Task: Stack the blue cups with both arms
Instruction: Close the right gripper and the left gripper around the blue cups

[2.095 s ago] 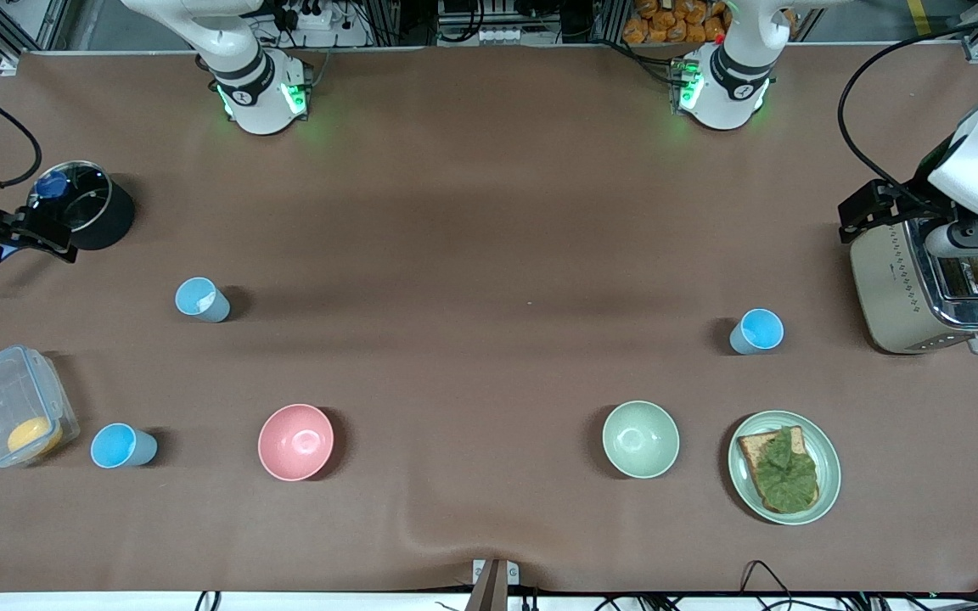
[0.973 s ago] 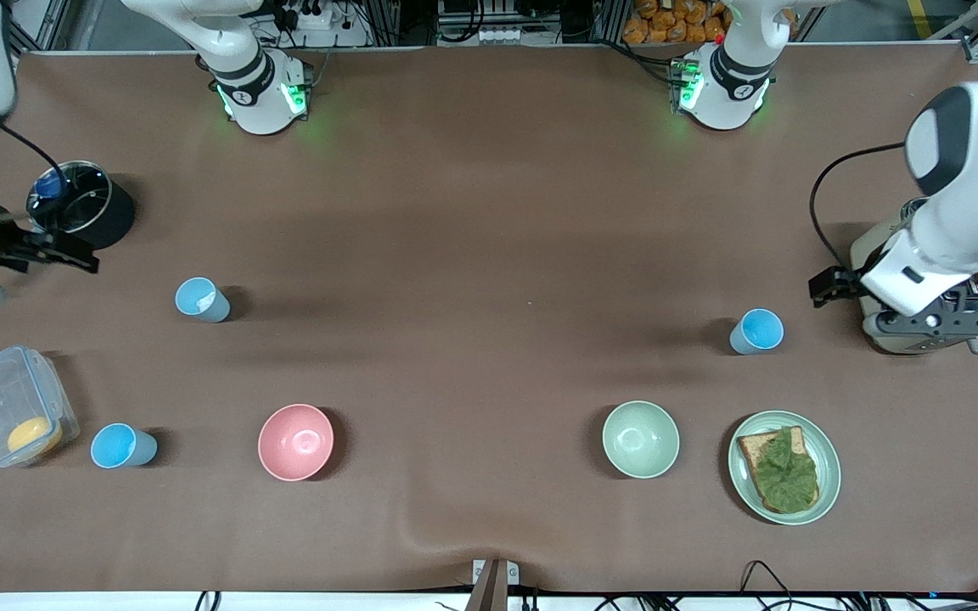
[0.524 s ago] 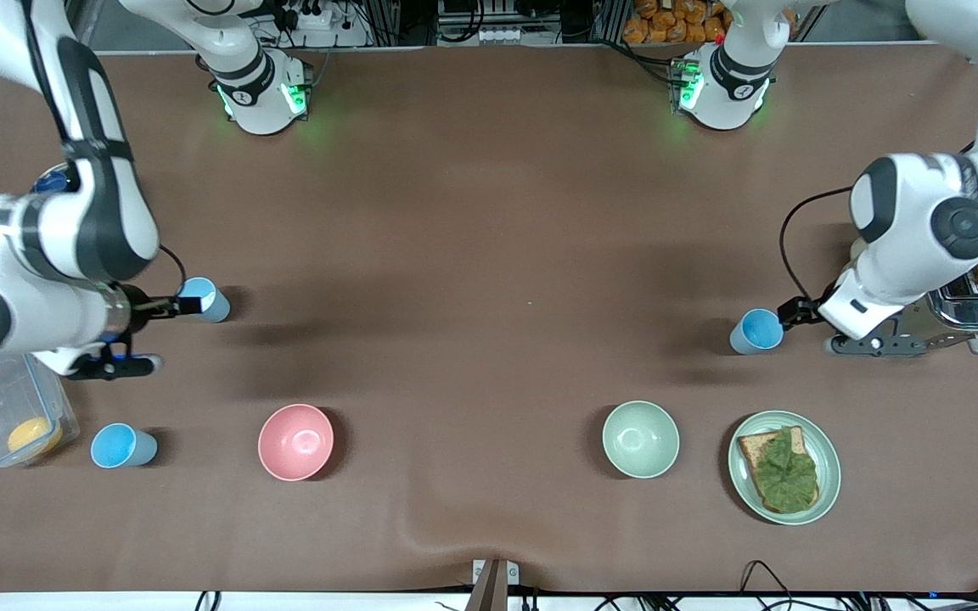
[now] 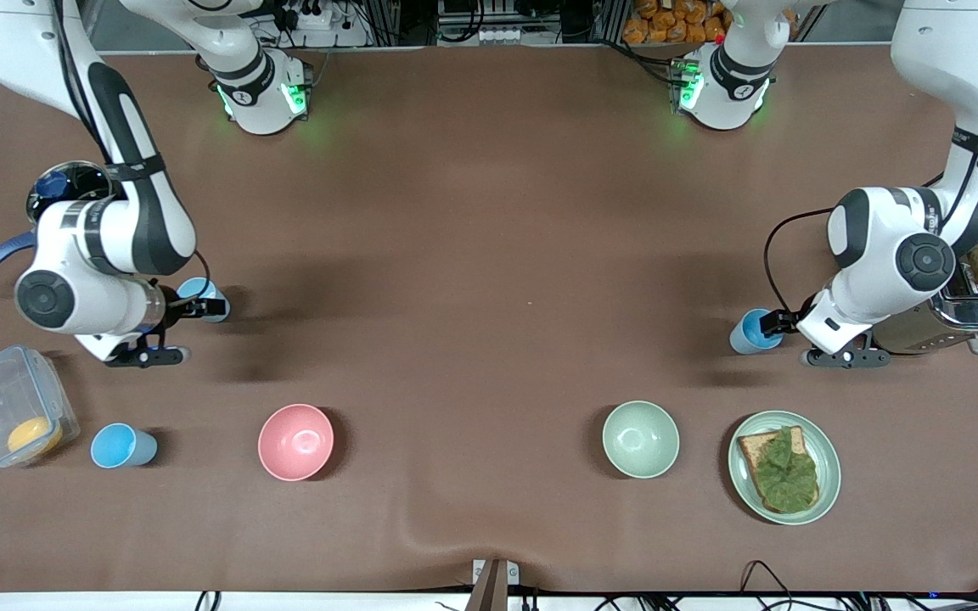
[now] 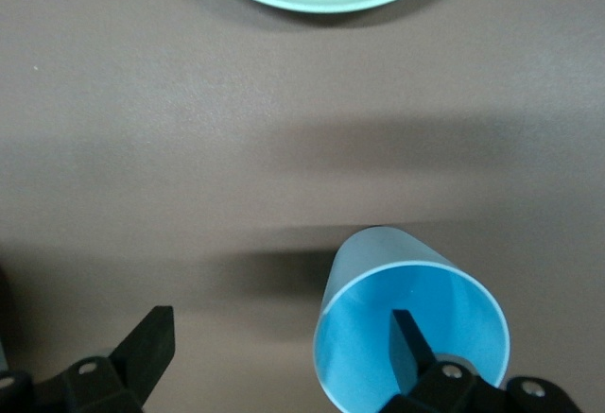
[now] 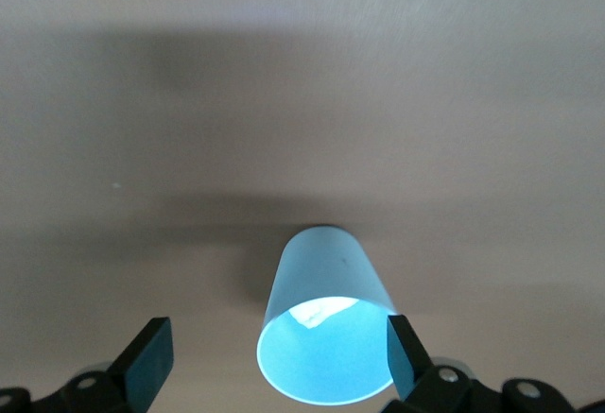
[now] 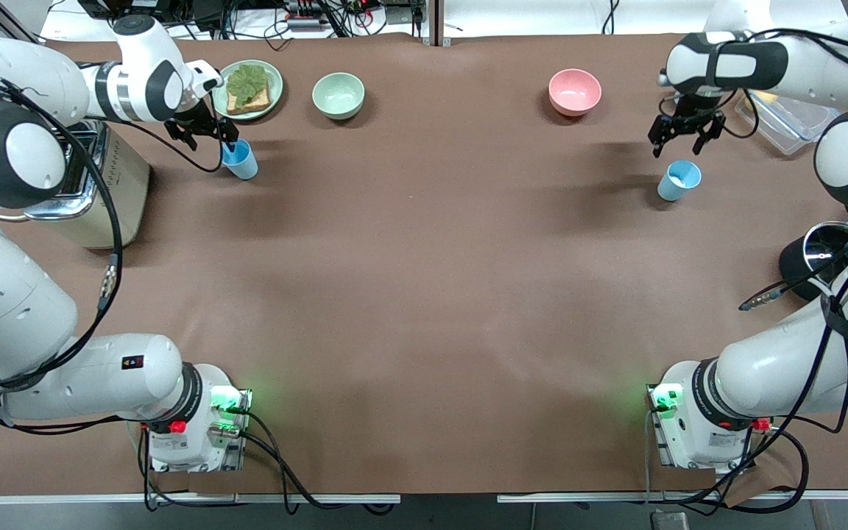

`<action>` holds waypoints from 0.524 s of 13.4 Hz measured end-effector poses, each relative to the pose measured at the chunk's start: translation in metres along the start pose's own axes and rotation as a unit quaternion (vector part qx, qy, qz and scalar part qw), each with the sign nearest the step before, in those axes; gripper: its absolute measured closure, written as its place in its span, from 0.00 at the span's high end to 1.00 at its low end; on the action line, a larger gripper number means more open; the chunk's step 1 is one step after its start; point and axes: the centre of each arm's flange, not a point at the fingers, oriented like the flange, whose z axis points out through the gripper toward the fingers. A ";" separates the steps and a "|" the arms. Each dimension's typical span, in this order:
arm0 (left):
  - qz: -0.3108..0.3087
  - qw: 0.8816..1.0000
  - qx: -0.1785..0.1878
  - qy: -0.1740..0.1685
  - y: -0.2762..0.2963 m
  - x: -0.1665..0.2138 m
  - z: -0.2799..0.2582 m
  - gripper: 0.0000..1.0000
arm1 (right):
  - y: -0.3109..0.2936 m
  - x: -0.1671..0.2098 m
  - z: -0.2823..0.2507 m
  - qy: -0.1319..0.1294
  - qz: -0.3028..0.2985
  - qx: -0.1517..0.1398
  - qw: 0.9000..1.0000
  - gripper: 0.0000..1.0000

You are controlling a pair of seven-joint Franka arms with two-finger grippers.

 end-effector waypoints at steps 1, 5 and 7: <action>-0.004 1.000 -0.005 -0.003 0.001 0.000 0.003 0.93 | -0.002 -0.003 0.007 -0.005 -0.001 0.000 1.000 1.00; -0.007 1.000 -0.017 -0.011 0.010 -0.001 0.012 0.46 | -0.009 -0.007 0.015 -0.013 -0.007 -0.001 1.000 0.66; -0.003 1.000 -0.018 -0.010 0.015 -0.001 0.011 0.26 | -0.009 -0.007 0.016 -0.013 -0.008 -0.001 1.000 0.44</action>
